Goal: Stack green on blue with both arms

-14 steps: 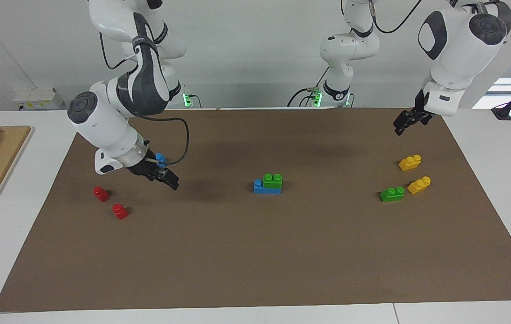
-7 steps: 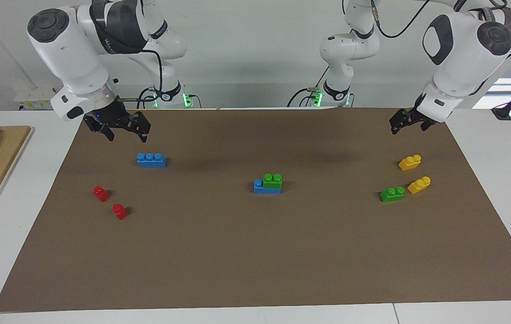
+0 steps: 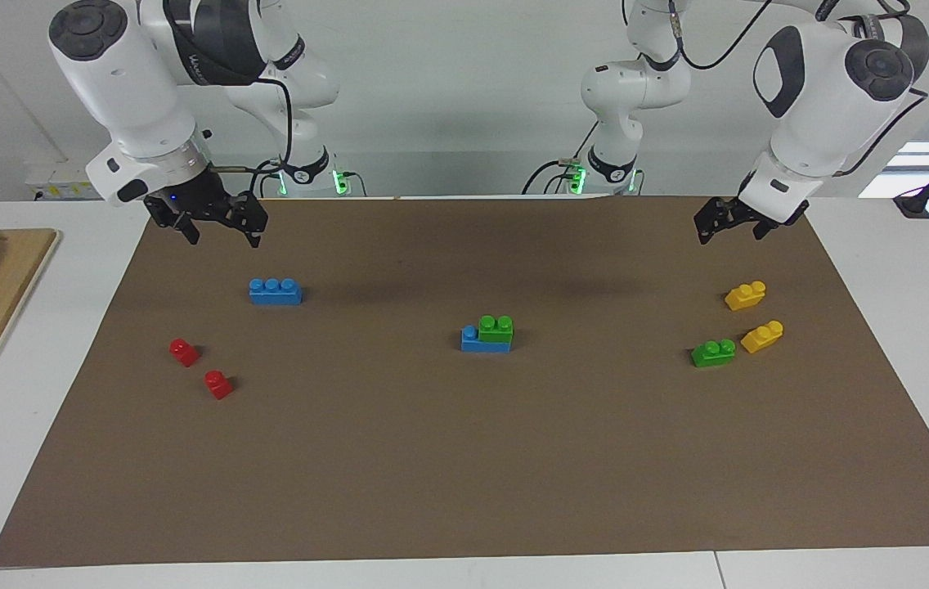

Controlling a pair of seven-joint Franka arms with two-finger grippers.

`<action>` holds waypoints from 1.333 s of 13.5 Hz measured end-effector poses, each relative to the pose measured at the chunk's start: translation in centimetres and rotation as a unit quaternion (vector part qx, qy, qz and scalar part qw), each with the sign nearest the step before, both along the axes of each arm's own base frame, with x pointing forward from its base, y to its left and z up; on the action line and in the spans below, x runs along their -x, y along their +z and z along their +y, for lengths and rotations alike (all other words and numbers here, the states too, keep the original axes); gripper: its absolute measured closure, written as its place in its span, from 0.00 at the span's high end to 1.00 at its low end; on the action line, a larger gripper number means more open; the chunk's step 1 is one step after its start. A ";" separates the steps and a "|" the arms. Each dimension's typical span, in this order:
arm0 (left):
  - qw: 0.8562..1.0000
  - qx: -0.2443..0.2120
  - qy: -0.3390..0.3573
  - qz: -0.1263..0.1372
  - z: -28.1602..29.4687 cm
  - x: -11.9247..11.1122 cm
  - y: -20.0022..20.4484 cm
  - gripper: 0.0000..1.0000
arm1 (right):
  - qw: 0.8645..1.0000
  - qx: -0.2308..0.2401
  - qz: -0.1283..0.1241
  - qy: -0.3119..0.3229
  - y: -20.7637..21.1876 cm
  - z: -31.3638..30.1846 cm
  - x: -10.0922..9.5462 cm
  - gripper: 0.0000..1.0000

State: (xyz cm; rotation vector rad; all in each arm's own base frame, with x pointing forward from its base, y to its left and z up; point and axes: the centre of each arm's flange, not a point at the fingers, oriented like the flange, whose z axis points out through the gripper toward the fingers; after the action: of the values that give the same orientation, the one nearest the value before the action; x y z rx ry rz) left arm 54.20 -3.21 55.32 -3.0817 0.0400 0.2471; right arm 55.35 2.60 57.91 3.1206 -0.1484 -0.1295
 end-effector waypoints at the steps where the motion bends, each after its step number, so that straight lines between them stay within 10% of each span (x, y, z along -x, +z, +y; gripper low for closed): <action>1: 1.000 0.000 0.000 0.000 0.0 0.0 0.0 1.00 | 1.000 0.000 0.000 0.000 0.0 0.0 0.0 1.00; 18: 1.000 0.000 -0.016 -0.010 -1.8 0.2 1.0 1.00 | 1.000 0.010 -0.003 -0.007 -0.1 -1.1 -0.1 1.00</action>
State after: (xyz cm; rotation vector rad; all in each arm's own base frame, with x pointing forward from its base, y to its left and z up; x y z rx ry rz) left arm 53.97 -4.99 56.29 -3.0810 0.0894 0.2148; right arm 55.45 1.49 57.85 3.1015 -0.1711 -0.1189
